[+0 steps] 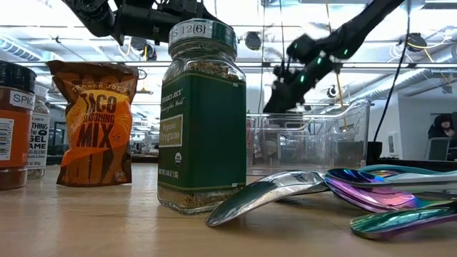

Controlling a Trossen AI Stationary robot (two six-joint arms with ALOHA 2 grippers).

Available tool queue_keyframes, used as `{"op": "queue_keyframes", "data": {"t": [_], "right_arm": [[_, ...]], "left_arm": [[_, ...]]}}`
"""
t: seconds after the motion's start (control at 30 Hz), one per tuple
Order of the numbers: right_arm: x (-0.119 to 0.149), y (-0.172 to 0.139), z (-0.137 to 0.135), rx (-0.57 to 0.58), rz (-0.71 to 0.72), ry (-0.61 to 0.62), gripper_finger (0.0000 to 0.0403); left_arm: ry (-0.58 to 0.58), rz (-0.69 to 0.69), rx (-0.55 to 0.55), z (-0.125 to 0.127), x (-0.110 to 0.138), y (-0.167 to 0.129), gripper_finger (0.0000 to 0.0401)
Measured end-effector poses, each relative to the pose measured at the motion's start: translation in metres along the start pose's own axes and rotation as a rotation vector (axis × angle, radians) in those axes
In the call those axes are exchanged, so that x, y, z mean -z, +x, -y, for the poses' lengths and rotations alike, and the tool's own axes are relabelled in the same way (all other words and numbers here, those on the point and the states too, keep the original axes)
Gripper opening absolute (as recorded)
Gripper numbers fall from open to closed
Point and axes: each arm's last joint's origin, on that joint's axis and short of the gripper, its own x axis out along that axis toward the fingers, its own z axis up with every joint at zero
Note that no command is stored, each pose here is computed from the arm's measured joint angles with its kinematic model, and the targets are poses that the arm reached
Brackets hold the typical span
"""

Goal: Pick & Place Food Item
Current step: Put the white seasoning bottle into the right transparent bin

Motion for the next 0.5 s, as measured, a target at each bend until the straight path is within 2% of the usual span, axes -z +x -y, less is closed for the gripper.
{"op": "queue_keyframes", "data": {"t": [0.23,0.43,0.5], "right_arm": [[-0.028,-0.073,-0.038,-0.08,0.048,-0.016,0.0323],[-0.027,-0.133,-0.083,-0.226,0.009,-0.06,0.0322],[-0.026,-0.148,-0.097,-0.281,0.017,-0.08,0.0321]], "left_arm": [[-0.015,-0.003,0.007,0.001,0.0,0.0,0.0314],[-0.129,-0.057,0.022,0.006,0.005,0.0,0.0321],[-0.136,-0.09,0.029,0.007,0.009,0.0,0.0318]]}}
